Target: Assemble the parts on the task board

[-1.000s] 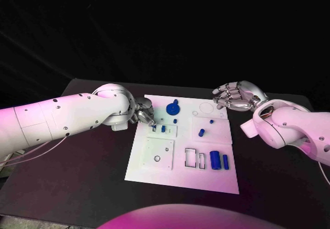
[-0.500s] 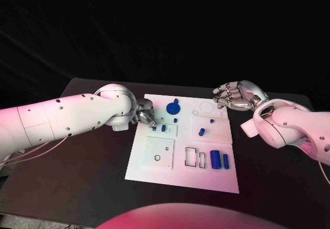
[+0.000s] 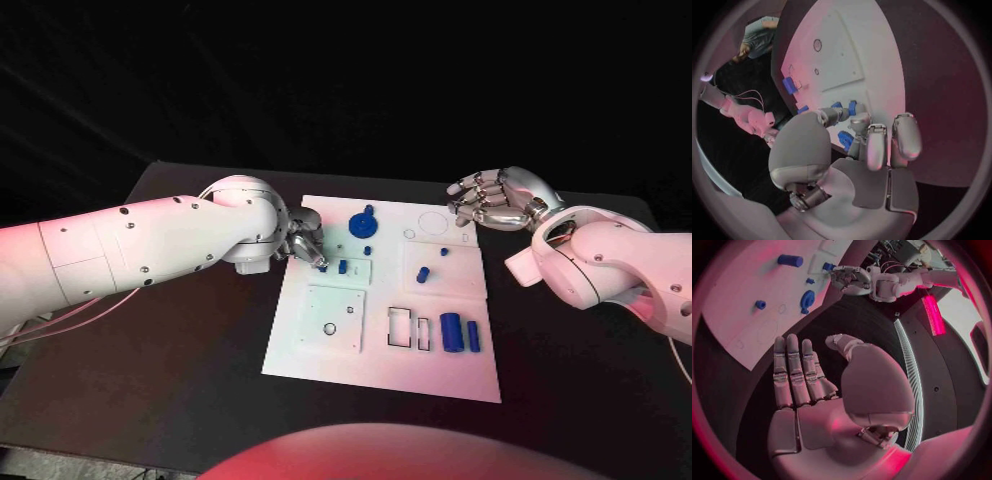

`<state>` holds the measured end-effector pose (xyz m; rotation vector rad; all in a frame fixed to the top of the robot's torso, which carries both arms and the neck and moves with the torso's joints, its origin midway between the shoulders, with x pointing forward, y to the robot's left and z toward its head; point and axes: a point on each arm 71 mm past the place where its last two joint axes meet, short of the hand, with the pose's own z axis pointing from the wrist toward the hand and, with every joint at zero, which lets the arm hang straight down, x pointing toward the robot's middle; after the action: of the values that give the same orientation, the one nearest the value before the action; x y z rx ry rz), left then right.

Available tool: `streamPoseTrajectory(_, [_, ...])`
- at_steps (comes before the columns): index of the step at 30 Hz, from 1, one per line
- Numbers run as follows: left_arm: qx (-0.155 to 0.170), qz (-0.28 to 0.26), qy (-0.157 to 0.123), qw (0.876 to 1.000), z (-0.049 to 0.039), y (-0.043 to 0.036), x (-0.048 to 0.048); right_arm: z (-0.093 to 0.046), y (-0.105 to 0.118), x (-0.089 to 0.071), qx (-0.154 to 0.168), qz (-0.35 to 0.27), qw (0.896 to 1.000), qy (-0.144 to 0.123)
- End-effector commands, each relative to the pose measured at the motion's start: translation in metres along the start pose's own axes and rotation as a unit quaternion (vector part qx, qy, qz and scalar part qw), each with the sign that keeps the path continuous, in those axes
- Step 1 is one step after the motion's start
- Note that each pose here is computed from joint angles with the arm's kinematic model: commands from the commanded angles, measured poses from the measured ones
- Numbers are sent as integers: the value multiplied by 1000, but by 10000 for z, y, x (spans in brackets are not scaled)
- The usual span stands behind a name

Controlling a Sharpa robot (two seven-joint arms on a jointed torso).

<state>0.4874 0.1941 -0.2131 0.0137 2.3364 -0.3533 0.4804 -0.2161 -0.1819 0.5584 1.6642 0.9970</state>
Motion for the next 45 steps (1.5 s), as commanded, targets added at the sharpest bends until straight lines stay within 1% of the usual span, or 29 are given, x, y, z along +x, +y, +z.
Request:
streamPoseTrajectory(1, [-3, 11, 12, 1000, 1, -3, 29, -2, 8, 5, -6, -3, 1000, 3])
streamPoseTrajectory(14, [-6, 12, 13, 1000, 3, 10, 28, -2, 6, 3, -5, -3, 1000, 2])
streamPoseTrajectory(28, [5, 7, 14, 1000, 12, -27, 32, -1, 8, 3, -6, -3, 1000, 1])
streamPoseTrajectory(39, [9, -2, 21, 1000, 23, -38, 44, 0, 0, -5, -2, -5, 1000, -3])
streamPoseTrajectory(45, [7, -6, 20, 1000, 29, -29, 39, 2, -7, -11, 0, -5, 1000, -4])
